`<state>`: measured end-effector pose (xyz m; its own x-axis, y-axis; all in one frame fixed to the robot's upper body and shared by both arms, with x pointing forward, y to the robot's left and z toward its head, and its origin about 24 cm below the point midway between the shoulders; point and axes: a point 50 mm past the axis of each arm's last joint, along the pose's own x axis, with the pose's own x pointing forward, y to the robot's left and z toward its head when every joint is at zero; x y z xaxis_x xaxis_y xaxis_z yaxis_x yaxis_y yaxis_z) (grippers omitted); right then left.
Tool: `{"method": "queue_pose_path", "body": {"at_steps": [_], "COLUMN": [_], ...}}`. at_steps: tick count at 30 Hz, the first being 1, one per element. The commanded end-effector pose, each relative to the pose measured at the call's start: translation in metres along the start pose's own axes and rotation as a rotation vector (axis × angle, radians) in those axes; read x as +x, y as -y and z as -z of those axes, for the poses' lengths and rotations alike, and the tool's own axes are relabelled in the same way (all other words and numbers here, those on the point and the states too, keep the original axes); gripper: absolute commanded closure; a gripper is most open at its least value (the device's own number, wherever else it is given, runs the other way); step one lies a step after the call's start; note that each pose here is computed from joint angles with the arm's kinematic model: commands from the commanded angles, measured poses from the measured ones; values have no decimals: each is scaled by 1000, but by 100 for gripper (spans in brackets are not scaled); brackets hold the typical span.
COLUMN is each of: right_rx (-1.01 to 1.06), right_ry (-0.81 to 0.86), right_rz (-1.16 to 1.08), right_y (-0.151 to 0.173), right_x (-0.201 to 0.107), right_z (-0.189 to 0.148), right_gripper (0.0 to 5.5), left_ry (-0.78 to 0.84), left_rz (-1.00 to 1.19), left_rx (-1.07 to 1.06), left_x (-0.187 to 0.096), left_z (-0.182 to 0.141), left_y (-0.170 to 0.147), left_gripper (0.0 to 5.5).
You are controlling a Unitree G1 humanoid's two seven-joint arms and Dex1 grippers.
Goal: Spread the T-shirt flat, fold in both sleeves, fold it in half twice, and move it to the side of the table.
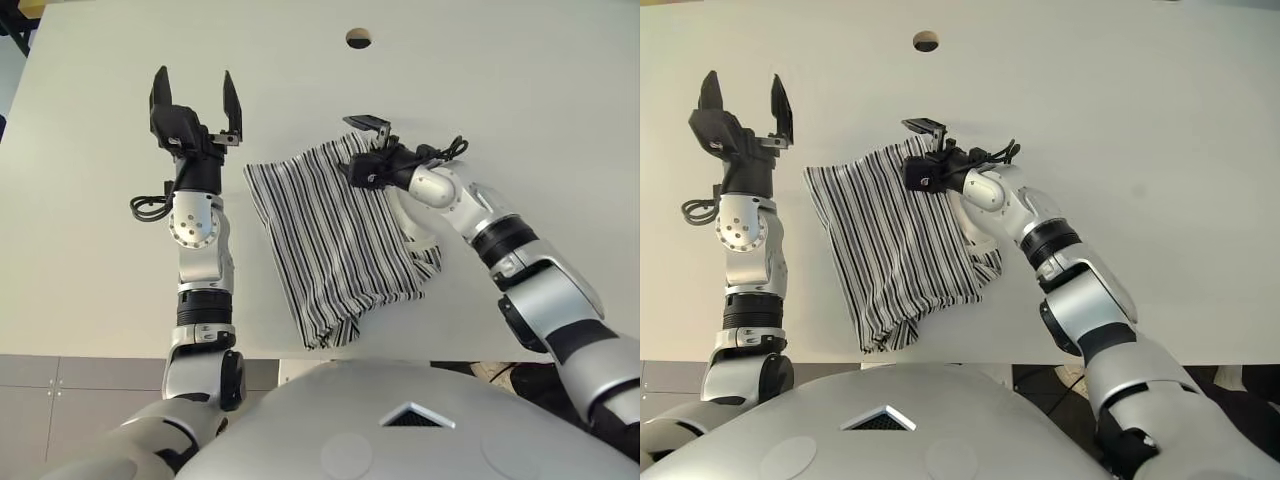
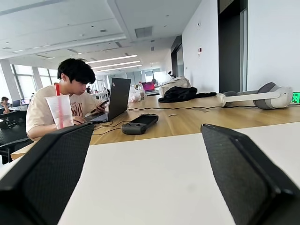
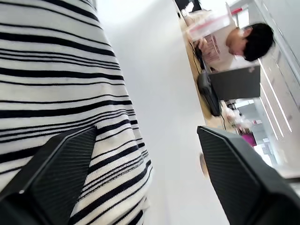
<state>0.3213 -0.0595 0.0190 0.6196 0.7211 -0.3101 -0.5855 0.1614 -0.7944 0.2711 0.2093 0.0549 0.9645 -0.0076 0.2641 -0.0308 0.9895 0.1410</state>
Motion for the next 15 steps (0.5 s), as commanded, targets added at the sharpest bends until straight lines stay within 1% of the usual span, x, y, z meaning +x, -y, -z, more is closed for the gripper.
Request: {"method": "queue_pose_path", "body": {"at_steps": [1, 3, 5, 9, 11, 12, 13, 15], "right_rx": [88, 116, 135, 158, 158, 147, 127, 52], "right_ry": [-275, -334, -353, -275, -176, -86, 21, 166], "right_rz": [50, 136, 182, 266, 355, 427, 498, 574], "right_y": [4, 17, 23, 29, 41, 51, 62, 73], "right_x": [-9, -8, -6, 0, -3, -10, -24, -58], "right_z": [42, 46, 46, 34, 27, 23, 18, 9], "right_gripper": [155, 155, 155, 155, 155, 155, 155, 155], "left_ry": [3, 4, 6, 0, 9, 26, 48, 82], "left_rz": [32, 39, 48, 70, 130, 200, 278, 409], "left_rx": [6, 19, 41, 108, 189, 264, 355, 498], "left_x": [7, 7, 7, 7, 1, -4, -9, -20], "left_z": [-1, -1, -1, 1, 1, -1, -3, -7], "left_y": [5, 3, 1, -6, -9, -9, -10, -13], "left_gripper": [126, 126, 126, 126, 126, 126, 126, 126]}}
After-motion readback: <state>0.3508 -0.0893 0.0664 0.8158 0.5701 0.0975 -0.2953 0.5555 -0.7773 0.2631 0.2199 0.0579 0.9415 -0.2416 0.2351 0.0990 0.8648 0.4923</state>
